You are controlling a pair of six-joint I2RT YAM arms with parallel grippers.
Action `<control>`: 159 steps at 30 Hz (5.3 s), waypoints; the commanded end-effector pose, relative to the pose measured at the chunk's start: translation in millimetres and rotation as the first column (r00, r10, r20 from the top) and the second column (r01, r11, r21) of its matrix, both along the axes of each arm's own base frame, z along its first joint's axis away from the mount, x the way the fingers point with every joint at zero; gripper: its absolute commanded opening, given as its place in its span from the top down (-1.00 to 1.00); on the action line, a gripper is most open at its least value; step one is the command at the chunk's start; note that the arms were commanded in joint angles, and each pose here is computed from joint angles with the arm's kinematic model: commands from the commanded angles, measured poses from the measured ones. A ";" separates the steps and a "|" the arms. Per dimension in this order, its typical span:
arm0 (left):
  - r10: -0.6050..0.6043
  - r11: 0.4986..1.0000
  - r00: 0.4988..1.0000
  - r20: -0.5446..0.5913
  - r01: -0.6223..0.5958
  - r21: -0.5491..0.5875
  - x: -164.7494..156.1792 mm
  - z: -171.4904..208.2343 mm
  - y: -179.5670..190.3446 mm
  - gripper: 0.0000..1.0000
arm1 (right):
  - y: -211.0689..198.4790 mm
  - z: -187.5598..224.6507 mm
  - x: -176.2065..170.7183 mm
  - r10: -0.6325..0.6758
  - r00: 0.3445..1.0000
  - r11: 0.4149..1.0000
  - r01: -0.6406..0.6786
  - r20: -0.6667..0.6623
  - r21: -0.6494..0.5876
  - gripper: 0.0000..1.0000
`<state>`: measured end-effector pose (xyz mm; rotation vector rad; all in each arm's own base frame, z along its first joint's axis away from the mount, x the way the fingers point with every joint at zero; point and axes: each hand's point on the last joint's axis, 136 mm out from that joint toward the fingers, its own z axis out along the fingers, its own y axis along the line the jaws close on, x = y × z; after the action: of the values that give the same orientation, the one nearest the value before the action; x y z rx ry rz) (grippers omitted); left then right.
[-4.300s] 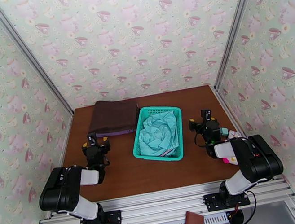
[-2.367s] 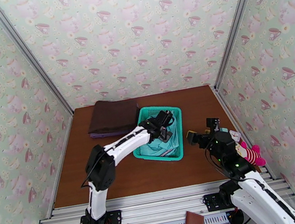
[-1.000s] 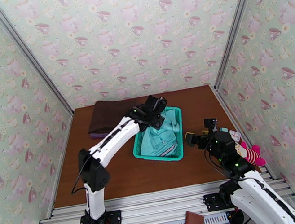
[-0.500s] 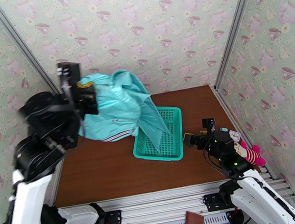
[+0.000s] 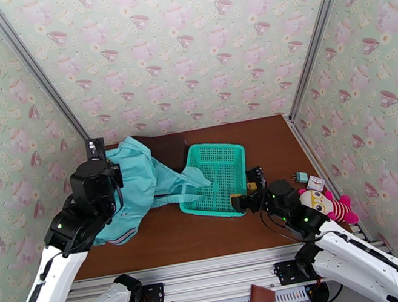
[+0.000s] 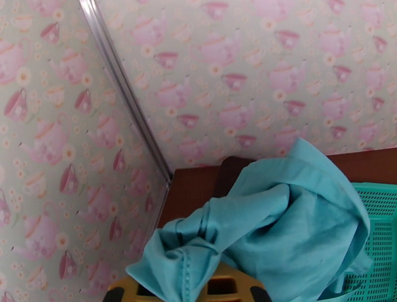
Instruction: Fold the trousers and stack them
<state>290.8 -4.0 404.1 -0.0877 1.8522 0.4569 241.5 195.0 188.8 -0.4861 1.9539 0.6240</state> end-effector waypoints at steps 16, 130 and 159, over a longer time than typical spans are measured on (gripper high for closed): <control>0.538 0.841 0.759 0.366 -0.455 -0.294 -91.9 103.9 135.4 1.00 | 72.9 -12.6 -23.2 0.269 0.962 0.932 -0.249 0.042 -0.265 -0.95; -0.318 0.899 0.909 -0.269 0.199 -0.390 -26.5 -202.2 -120.7 -0.83 | 49.3 -107.8 -23.9 -0.182 0.881 0.980 0.126 -0.437 -0.154 -0.74; -0.389 0.877 0.863 -0.323 0.239 -0.418 -64.9 -259.3 -135.0 -0.84 | -93.0 27.8 54.3 -0.558 0.827 0.780 0.495 -0.068 -0.382 1.00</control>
<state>223.5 -139.0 148.1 0.0830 2.2989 -0.1338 291.0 149.0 187.6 -0.0617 2.2706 0.1494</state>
